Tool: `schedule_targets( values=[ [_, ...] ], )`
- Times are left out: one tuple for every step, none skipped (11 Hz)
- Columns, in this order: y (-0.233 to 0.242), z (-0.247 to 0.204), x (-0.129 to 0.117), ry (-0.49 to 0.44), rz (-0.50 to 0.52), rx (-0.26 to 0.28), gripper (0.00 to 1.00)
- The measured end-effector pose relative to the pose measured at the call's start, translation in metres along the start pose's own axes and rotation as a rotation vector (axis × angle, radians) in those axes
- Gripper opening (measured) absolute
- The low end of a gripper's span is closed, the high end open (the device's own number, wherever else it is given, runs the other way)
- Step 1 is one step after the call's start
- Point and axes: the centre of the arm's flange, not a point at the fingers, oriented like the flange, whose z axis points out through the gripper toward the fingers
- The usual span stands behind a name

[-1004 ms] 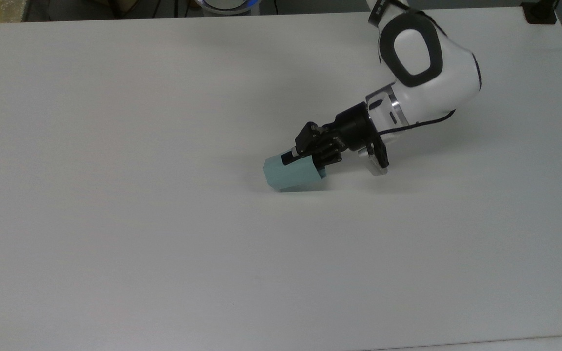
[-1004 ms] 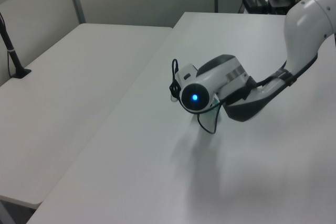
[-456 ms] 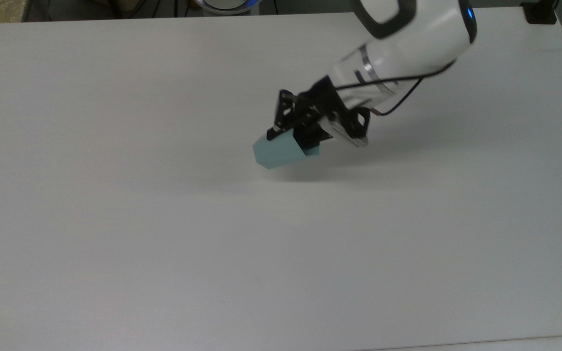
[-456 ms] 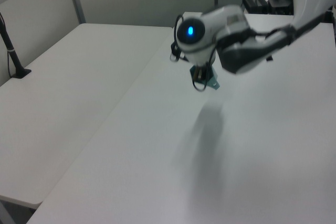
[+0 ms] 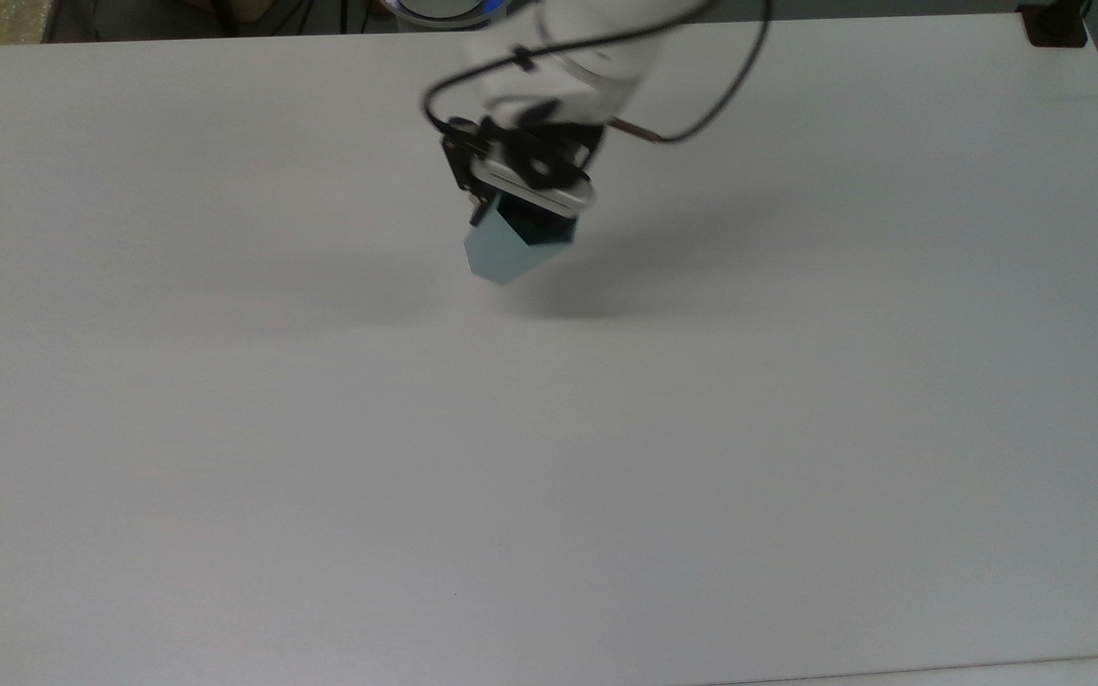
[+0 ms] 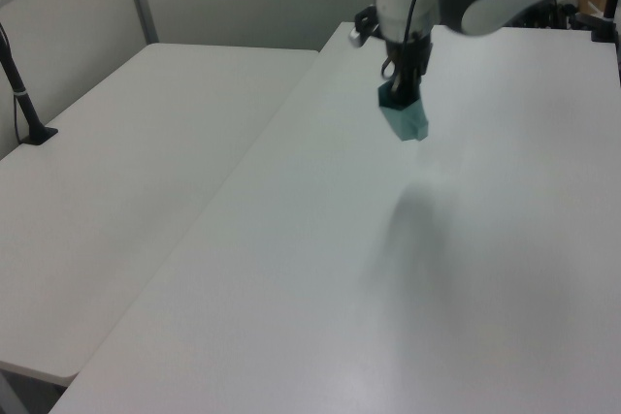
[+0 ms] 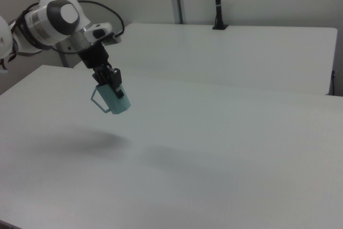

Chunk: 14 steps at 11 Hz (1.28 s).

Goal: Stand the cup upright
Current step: 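Lift and rotate the held cup so its base faces the table, then set the cup down on its base and open the gripper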

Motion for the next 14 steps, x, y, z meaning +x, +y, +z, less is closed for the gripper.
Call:
schedule_targets(
  values=[
    [0.035,0.001,-0.004,-0.037,0.01,0.083,0.1],
    [0.074,0.01,-0.007,-0.062,0.024,0.149,0.1],
    [0.105,0.028,-0.01,-0.076,0.046,0.185,0.1],
    [0.126,0.051,-0.011,-0.076,0.084,0.217,0.1],
    [0.137,0.075,-0.011,-0.067,0.122,0.246,0.1],
    [0.137,0.099,-0.013,-0.062,0.139,0.26,0.1],
    [0.129,0.12,-0.017,-0.064,0.136,0.265,0.1],
    [0.119,0.136,-0.02,-0.076,0.124,0.263,0.1],
    [0.111,0.148,-0.022,-0.091,0.115,0.259,0.1],
    [0.106,0.157,-0.023,-0.106,0.11,0.255,0.1],
    [0.103,0.162,-0.023,-0.11,0.108,0.254,0.1],
    [0.103,0.163,-0.021,-0.102,0.11,0.257,0.1],
    [0.103,0.163,-0.021,-0.102,0.112,0.258,0.1],
    [0.104,0.163,-0.021,-0.102,0.115,0.258,0.14]
  ],
)
